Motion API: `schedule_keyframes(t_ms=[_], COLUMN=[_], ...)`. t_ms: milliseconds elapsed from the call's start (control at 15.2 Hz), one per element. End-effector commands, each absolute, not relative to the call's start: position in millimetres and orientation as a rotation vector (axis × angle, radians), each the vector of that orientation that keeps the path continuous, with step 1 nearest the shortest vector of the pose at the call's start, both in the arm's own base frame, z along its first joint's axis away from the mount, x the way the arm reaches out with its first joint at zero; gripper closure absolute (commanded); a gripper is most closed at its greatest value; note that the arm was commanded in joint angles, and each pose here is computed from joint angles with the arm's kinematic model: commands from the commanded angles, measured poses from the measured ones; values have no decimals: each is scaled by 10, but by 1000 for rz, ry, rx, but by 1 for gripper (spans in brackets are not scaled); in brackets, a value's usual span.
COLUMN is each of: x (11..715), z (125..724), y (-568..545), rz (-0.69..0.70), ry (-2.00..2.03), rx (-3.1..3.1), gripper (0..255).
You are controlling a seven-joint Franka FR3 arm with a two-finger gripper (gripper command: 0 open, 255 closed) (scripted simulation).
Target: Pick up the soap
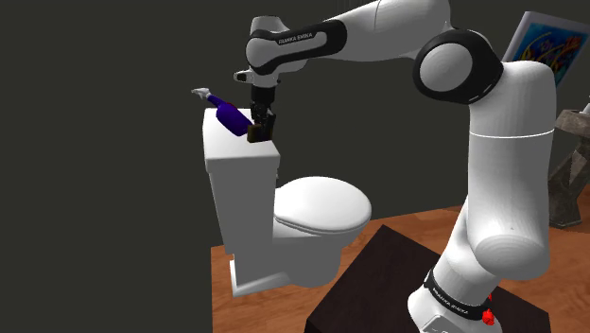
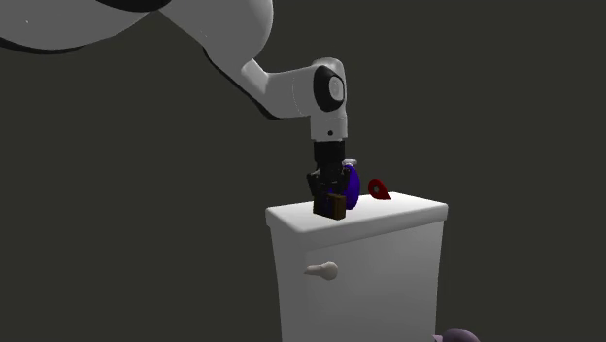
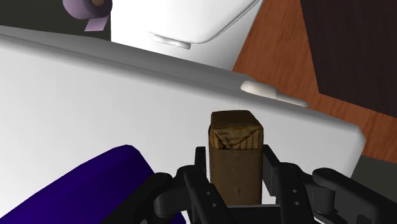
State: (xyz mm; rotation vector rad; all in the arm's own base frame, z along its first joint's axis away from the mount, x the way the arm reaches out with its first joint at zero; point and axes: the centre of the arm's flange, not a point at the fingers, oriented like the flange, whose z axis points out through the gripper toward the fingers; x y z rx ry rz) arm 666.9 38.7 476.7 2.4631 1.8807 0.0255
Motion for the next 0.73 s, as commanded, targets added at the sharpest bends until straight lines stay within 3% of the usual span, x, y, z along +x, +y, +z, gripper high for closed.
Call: schedule_keyframes(t_ms=[0,660], x=[6669,6670], z=[4765,5132], y=[385,388], rz=[25,25], ry=[1880,1880], rx=[2463,2463], gripper=[255,255])
